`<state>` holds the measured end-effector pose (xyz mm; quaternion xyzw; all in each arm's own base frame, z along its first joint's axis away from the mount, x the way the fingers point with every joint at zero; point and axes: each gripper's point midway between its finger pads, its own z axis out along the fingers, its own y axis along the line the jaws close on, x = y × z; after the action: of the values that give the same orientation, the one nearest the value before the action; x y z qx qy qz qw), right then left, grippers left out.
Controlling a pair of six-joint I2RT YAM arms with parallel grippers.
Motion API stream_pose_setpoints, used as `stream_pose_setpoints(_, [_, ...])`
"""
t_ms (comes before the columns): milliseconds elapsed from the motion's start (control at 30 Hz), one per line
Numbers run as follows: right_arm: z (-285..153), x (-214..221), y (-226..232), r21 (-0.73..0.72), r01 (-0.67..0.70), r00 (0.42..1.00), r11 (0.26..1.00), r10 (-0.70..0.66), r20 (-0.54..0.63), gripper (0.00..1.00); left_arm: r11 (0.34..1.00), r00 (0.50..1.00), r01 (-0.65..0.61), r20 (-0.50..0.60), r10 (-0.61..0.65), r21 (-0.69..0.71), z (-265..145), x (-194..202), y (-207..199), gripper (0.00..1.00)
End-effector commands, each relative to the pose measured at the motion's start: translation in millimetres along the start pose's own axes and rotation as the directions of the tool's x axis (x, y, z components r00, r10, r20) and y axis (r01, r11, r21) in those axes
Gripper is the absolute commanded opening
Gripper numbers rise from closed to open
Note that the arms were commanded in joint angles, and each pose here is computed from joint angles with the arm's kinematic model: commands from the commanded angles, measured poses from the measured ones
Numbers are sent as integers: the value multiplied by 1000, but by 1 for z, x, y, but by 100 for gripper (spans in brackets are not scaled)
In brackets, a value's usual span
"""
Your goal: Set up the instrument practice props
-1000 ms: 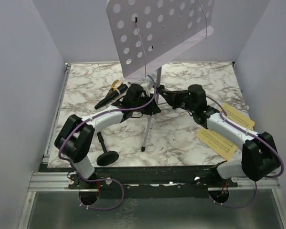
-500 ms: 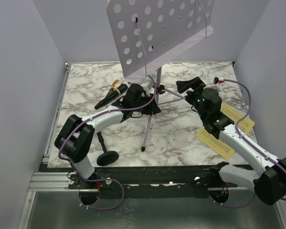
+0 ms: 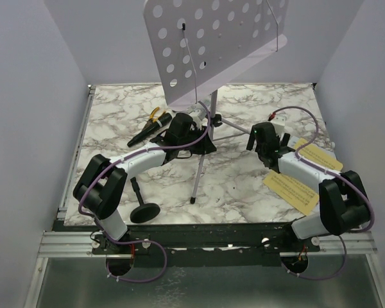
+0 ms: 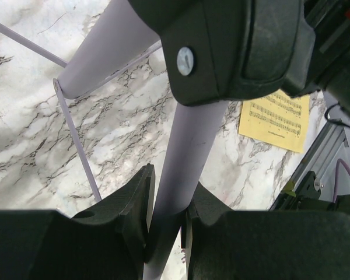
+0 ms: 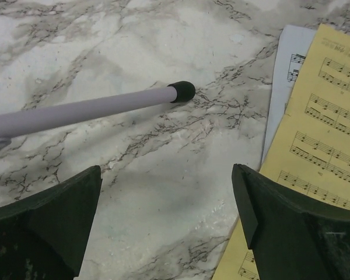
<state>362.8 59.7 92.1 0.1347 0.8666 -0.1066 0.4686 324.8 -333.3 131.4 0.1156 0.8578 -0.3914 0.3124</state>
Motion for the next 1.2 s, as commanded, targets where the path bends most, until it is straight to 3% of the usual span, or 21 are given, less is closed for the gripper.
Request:
stream_pose_setpoints(0, [17, -5, -4, -106, -181, 978, 978, 168, -120, 100, 966, 966, 120, -198, -167, -228, -13, 74, 53, 23])
stream_pose_setpoints(67, [28, -5, -30, -98, -344, 930, 934, 324, -175, 100, 968, 966, 125, -195, -169, -220, -14, 74, 51, 26])
stream_pose_setpoints(167, [39, 6, -89, 103, -519, 832, 849, 529, -168, 100, 970, 966, 129, -195, -169, -205, -14, 72, 48, 30])
stream_pose_setpoints(267, [42, 39, -149, 392, -568, 742, 724, 656, -138, 100, 972, 965, 134, -197, -173, -194, -14, 73, 46, 34])
stream_pose_setpoints(400, [41, 84, -173, 535, -575, 637, 620, 749, -183, 99, 974, 964, 136, -202, -173, -182, -13, 74, 44, 38])
stream_pose_setpoints(667, [35, 122, -126, 447, -543, 537, 711, 703, -466, 100, 979, 973, 123, -174, -151, -163, -18, 66, 39, 59])
stream_pose_setpoints(767, [26, 131, -91, 288, -542, 551, 789, 593, -587, 100, 980, 976, 118, -162, -144, -159, -22, 63, 37, 66])
stream_pose_setpoints(933, [-3, 139, -30, 58, -400, 669, 915, 335, -664, 100, 978, 979, 136, -129, -157, -156, -34, 61, 33, 75])
stream_pose_setpoints(1033, [-21, 135, -5, -31, -363, 695, 931, 248, -675, 100, 976, 982, 149, -89, -164, -158, -45, 60, 30, 83])
stream_pose_setpoints(1167, [-38, 120, 4, -104, -363, 726, 926, 210, -655, 100, 973, 982, 168, -56, -179, -161, -67, 65, 28, 85])
